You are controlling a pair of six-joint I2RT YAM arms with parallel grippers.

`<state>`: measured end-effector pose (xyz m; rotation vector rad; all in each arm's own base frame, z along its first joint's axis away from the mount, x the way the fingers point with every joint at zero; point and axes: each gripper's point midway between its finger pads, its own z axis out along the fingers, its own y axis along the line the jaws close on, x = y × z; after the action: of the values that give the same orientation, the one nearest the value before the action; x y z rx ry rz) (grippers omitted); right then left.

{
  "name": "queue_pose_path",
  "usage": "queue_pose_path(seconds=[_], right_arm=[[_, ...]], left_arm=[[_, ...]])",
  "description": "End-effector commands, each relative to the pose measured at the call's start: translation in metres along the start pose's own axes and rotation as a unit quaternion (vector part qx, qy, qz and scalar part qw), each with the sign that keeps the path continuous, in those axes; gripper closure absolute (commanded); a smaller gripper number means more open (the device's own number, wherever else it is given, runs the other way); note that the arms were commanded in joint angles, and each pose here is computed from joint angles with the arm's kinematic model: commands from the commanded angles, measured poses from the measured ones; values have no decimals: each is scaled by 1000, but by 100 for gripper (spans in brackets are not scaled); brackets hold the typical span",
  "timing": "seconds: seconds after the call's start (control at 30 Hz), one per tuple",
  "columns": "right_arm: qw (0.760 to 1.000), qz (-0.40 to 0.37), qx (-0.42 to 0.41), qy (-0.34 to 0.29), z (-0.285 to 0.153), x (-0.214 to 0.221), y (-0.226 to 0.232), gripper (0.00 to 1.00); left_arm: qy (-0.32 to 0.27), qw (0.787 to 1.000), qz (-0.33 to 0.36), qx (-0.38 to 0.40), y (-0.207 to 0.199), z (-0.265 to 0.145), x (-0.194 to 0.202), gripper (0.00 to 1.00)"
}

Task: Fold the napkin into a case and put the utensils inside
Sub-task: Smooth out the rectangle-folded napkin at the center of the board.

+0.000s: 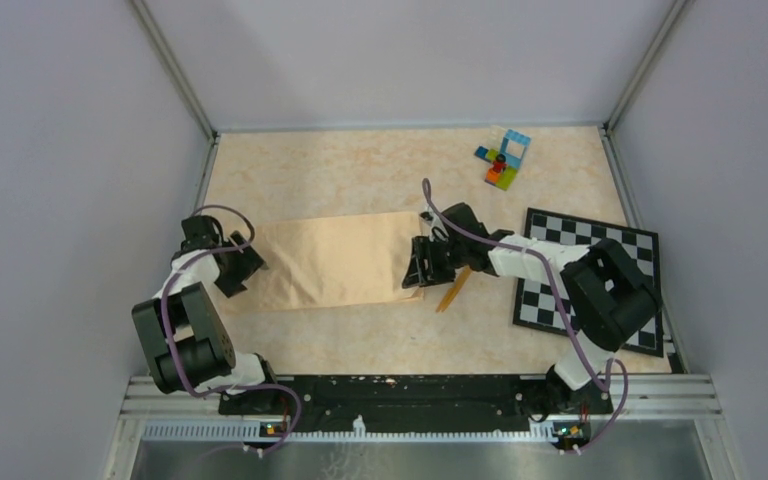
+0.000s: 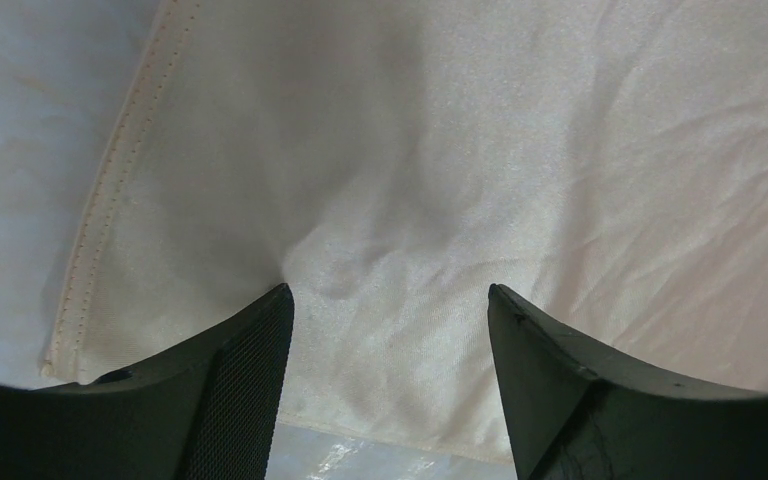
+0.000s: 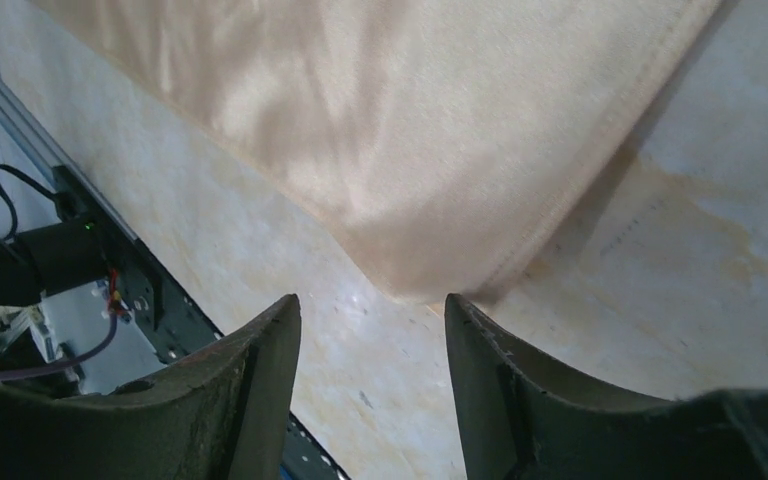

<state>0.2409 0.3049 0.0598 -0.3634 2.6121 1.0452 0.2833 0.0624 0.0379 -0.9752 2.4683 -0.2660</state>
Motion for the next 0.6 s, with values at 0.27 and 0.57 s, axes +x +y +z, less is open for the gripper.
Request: queue_pose_path(seconds=[0.27, 0.57], right_arm=[[1000, 13, -12, -24, -8, -8, -26, 46], [994, 37, -99, -19, 0, -15, 4, 49]], left_arm=[[-29, 999, 10, -21, 10, 2, -8, 24], [-30, 999, 11, -24, 11, 2, -9, 24]])
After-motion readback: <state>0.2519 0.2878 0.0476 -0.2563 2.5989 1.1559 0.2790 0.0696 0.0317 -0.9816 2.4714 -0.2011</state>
